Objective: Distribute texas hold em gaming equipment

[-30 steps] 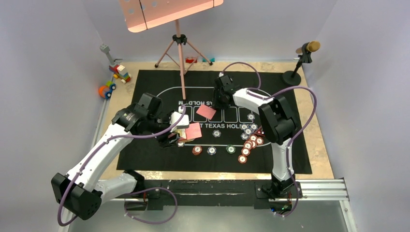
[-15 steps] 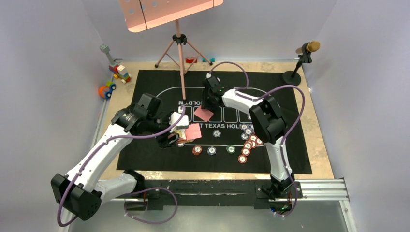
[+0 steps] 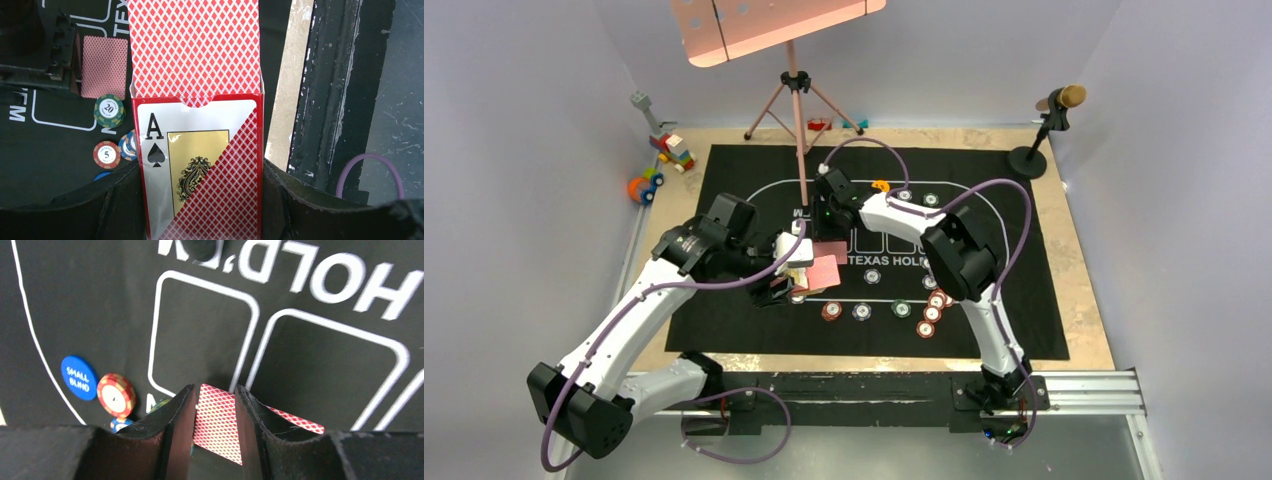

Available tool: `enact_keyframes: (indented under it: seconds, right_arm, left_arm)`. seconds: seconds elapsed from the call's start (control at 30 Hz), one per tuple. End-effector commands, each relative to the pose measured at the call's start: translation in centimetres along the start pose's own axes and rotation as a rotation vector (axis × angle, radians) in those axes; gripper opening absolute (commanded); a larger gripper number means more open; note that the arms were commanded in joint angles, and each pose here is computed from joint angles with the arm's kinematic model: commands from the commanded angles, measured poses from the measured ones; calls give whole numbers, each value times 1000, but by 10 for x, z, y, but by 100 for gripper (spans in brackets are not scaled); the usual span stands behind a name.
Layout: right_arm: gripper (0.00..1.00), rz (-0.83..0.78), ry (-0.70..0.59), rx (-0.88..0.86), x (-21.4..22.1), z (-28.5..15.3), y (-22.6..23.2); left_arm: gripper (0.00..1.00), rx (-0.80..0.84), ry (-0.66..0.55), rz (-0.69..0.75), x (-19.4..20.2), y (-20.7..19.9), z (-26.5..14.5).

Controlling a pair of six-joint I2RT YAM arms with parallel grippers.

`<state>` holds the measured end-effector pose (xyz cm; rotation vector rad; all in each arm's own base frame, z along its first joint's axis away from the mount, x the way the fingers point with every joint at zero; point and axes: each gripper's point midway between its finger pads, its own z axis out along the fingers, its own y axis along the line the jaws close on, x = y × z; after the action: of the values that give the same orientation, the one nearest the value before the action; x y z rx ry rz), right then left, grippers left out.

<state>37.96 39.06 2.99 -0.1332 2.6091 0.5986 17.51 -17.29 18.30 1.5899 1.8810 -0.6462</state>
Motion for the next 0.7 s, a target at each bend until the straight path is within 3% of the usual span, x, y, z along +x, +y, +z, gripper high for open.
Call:
enact_keyframes:
  seconds: [0.0,0.33,0.67]
  right_arm:
    - [39,-6,72,-47,17,-5,20]
    - [43,26,-86,0,-34,-67,-19]
    - [41,84,49,4,29,-52,-49]
  left_arm:
    - [10,-14,-57,31,-14,-1,-8]
    - [10,-16,-58,29,-14,-2,-9]
    - [10,-17,-58,32,-14,-1,-8]
